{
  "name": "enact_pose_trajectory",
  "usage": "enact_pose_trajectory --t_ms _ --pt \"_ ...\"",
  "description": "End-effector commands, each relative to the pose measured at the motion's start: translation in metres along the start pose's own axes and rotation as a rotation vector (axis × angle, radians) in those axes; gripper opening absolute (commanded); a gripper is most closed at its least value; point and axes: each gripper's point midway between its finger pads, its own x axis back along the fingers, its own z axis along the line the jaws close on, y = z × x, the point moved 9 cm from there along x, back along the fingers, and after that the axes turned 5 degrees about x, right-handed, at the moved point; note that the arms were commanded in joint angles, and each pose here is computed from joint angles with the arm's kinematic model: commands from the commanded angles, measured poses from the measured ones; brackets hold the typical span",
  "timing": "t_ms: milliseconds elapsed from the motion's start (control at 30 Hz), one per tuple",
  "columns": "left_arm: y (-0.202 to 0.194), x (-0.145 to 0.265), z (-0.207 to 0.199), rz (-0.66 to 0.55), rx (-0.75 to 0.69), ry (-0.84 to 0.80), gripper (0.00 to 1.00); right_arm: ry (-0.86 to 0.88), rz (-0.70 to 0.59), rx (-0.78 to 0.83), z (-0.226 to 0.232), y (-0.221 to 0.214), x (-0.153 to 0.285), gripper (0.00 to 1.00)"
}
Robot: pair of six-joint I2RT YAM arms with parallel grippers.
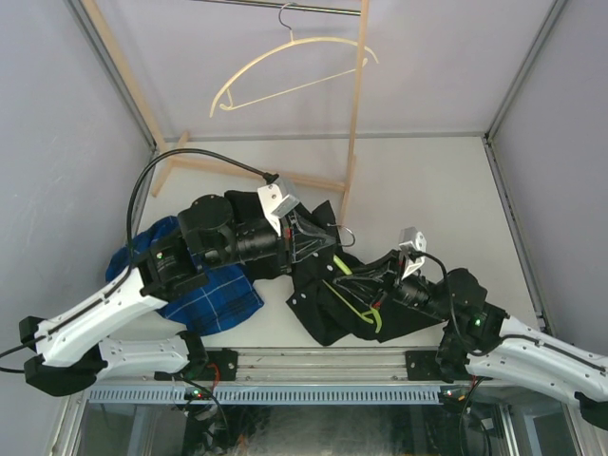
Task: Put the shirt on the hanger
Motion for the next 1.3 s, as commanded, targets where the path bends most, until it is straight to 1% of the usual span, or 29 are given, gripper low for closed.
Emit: enact_pose_trajectory --t_ms 0,133,333,467,567,667,833,967,1133,1167,1233,1267 --pt "0.018 0.011 -0.012 -0.057 -0.014 -0.081 0.0 0.026 -0.231 -0.006 0.009 0.035 0.004 0.0" --pt "0.018 0.008 -0.02 -0.032 0.012 -0.175 0.0 -0.017 -0.271 -0.013 0.004 0.032 0.009 0.0" --pt "0.008 0.003 -0.016 0.005 0.027 -0.157 0.0 -0.017 -0.291 -0.009 0.005 0.034 0.014 0.0" --pt "0.004 -0.003 -0.015 0.032 0.03 -0.164 0.0 0.003 -0.267 0.005 0.005 0.031 0.012 0.0" --pt "0.007 -0.015 -0.017 0.079 0.032 -0.21 0.0 0.049 -0.244 0.019 0.008 0.027 0.006 0.0" --pt "0.019 -0.026 -0.024 0.091 0.037 -0.276 0.0 0.06 -0.234 0.02 0.007 0.022 0.001 0.0" --pt "0.02 -0.038 -0.037 0.117 0.03 -0.339 0.0 -0.013 -0.316 -0.003 -0.002 0.02 0.0 0.0" --pt "0.006 -0.034 -0.043 0.148 0.024 -0.351 0.0 -0.099 -0.409 -0.009 -0.01 0.027 0.01 0.0" --pt "-0.014 -0.025 -0.049 0.188 0.023 -0.383 0.0 -0.155 -0.516 0.036 -0.015 0.048 0.025 0.0" --pt "-0.018 -0.024 -0.049 0.198 0.024 -0.384 0.07 -0.158 -0.534 0.048 -0.015 0.053 0.027 0.0" --pt "-0.022 -0.021 -0.047 0.203 0.016 -0.37 0.3 -0.156 -0.564 0.075 -0.014 0.063 0.032 0.0" --pt "-0.025 -0.019 -0.045 0.203 0.009 -0.354 0.39 -0.153 -0.576 0.088 -0.013 0.069 0.034 0.0"
